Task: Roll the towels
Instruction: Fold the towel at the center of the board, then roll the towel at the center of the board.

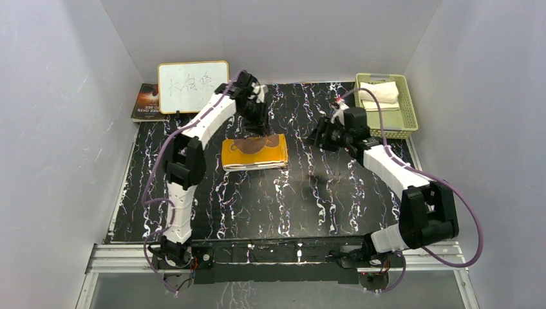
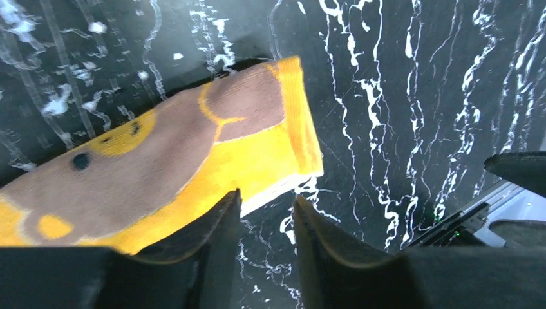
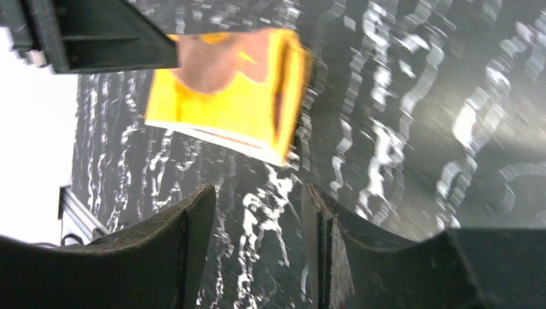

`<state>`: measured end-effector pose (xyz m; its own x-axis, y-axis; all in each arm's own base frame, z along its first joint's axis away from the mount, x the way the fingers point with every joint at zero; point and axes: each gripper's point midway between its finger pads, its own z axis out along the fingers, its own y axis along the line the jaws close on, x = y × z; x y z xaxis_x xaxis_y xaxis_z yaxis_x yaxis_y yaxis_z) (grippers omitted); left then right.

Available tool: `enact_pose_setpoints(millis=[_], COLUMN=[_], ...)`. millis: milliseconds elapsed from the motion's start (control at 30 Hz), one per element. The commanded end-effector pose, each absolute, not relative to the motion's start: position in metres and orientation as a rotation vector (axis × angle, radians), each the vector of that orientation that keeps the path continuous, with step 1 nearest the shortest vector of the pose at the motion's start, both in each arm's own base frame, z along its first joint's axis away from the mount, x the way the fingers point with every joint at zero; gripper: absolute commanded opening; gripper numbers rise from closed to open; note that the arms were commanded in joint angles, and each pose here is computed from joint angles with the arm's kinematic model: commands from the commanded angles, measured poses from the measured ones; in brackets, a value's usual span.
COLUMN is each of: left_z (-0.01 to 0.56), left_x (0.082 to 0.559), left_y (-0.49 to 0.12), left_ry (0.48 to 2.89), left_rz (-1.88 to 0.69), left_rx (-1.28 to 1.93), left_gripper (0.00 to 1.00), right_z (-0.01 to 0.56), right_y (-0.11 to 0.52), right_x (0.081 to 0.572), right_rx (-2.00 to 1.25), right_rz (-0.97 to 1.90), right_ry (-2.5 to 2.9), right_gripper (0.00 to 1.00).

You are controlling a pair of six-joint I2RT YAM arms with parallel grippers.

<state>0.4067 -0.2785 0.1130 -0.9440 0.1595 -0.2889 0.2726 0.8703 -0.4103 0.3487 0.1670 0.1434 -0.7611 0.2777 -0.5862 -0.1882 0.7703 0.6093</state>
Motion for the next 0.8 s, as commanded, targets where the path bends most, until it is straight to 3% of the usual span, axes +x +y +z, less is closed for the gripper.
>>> enact_pose_setpoints(millis=[0, 133, 300, 533, 767], left_z=[0.197, 0.176, 0.132, 0.057, 0.000], left_x=[0.435, 0.428, 0.428, 0.443, 0.403], left_y=[-0.238, -0.203, -0.189, -0.157, -0.114], left_ry=[2.505, 2.427, 2.412, 2.402, 2.488], left_rz=[-0.813, -0.829, -0.809, -0.750, -0.484], left_rx=[0.102, 0.018, -0.017, -0.284, -0.495], left_gripper=[0.23, 0.00, 0.00, 0.00, 0.00], right_z=[0.207, 0.199, 0.152, 0.082, 0.038], right_y=[0.232, 0.288, 0.337, 0.336, 0.285], right_x=[0.376, 0.393, 0.420, 0.433, 0.418], right_rx=[-0.173, -0.245, -0.313, -0.272, -0.212], right_rz=[0.913, 1.024, 1.149, 1.184, 1.066], right_ry=[2.081, 2.073, 2.149, 2.265, 2.394], right_gripper=[0.46, 0.17, 0.00, 0.00, 0.00])
